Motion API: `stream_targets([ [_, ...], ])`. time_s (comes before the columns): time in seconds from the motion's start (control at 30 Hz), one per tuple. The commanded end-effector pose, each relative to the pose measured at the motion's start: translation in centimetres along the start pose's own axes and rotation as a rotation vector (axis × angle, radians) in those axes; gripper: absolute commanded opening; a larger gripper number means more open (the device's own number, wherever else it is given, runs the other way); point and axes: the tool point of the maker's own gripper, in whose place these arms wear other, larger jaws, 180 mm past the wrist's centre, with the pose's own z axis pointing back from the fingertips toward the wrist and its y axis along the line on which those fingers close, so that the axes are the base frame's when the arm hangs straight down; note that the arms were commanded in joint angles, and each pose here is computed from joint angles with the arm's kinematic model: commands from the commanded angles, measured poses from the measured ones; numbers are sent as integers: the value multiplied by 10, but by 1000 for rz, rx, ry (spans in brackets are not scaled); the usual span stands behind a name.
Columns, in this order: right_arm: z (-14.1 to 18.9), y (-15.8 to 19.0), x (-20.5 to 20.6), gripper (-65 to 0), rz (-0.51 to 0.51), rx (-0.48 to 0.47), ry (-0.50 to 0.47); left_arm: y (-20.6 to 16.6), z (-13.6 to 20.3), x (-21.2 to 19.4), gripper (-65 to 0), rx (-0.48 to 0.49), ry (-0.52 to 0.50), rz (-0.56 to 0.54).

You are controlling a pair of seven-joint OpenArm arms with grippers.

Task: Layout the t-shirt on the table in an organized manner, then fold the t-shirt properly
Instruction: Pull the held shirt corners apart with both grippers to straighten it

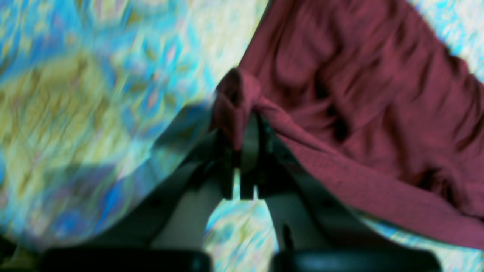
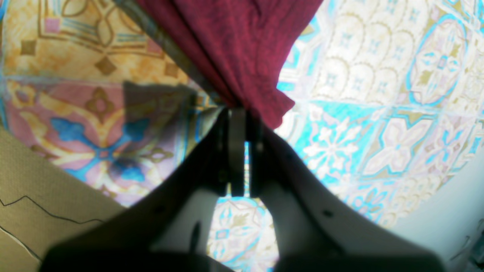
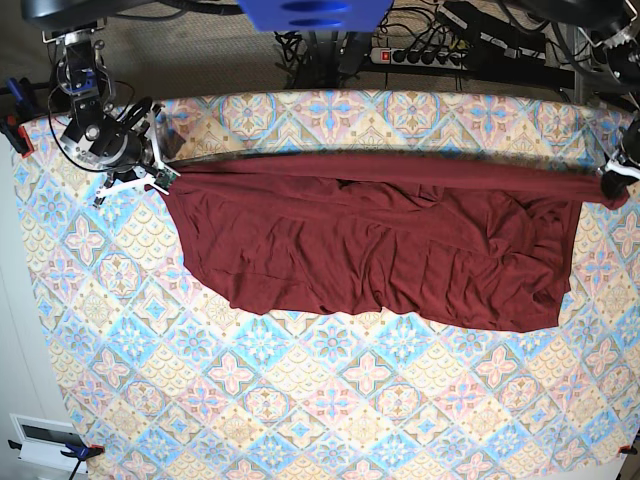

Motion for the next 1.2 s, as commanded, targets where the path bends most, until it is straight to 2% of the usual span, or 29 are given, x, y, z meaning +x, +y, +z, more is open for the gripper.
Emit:
stream_targets([
  [0.0,6,-26,2,-650,14,-68,10,-3,-1,19,-646,-6,-43,-7],
  [0.17,10,-51,14,-650,13,-125,7,-7,-30,16,-646,-9,-15,69],
  [0.47,-12,-40,-19,-650,-47,-57,87,-18,-73,-2,-646,41,52,105],
  [0.63,-16,-53,4,-650,-83,-82,34,-22,-81,-4,-639,61,43,92],
  [0.77,-17,-59,17,-650,-96,-94,6,-22,-81,-9,-562,64,54,94],
  [0.93,-17,-57,20,-645,-96,-95,-1,-5,-70,-12,-394,99,70,72],
  [1.03,-13,-60,25,-598,-88,-106,-15,2,-65,-12,-341,113,73,65],
  [1.17,2,-69,40,-507,-62,-153,-60,10,-53,11,-331,88,3,95],
])
